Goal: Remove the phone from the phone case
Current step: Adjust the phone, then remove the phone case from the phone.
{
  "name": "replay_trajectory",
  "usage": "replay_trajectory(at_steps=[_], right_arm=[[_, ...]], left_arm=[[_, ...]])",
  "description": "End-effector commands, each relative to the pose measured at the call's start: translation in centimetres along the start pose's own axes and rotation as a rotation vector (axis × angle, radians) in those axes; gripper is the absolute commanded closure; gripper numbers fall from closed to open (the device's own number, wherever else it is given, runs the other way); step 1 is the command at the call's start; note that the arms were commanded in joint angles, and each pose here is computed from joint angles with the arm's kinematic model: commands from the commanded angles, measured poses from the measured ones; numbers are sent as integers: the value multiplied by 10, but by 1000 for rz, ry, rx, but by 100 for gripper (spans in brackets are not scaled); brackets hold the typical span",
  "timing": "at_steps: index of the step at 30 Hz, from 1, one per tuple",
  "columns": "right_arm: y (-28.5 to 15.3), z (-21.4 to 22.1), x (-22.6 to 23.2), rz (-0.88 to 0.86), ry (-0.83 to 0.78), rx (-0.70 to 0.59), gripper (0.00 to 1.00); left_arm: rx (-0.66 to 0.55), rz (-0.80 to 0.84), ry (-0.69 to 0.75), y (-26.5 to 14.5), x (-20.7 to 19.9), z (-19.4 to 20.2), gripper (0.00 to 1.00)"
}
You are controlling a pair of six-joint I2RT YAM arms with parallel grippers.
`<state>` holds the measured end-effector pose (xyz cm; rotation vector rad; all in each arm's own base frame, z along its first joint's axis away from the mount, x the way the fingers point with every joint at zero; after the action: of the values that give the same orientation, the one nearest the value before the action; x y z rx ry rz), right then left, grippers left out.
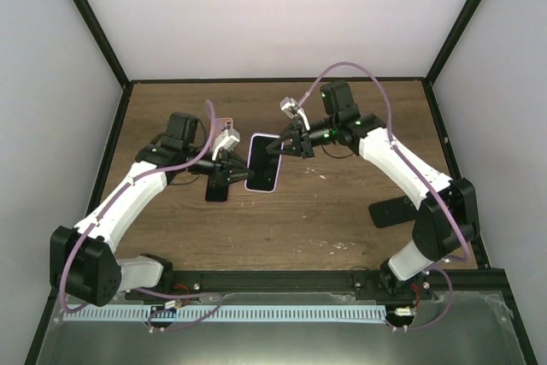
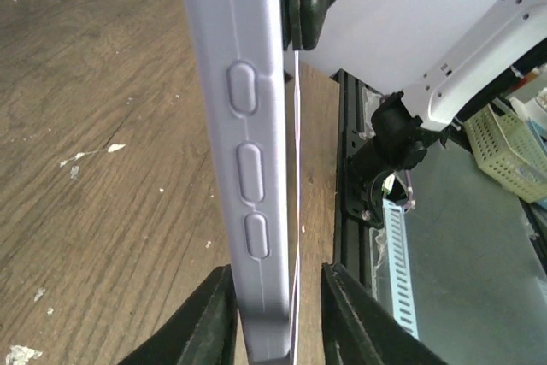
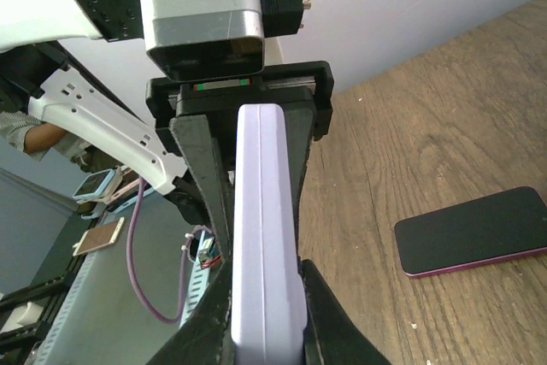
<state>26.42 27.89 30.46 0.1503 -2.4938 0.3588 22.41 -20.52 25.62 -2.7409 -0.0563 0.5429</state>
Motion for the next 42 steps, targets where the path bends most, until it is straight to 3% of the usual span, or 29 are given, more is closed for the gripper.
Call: replay_trajectory(at_steps=[1,11,16,42], right_arm=[[-15,-29,18,-19,-40,-59,99],[-43,-55,37,-64,-35,-142,99],[-43,-54,40,-91,-19,-142,99],[-46,-45,78,-250,-50,-90,99]], left_arm=[[-59,4,86,-11,-9,-19,65],[-138,-14,0,-28,-9,-16,50],[-136,-31,-17,-26,-7,-16,48],[-126,-233,-111,-24,38,-13,65]])
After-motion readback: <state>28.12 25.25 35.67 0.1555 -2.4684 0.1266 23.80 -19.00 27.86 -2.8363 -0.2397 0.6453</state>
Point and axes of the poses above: each gripper's point midway between its finger pads, its own y axis out along the fingers, its own x axis along the line the jaws close on, z = x × y, the point moved 4 cm from there along -y, back along the fingers, and after that the axes turned 7 degrees about y, right-handed, at the moved point
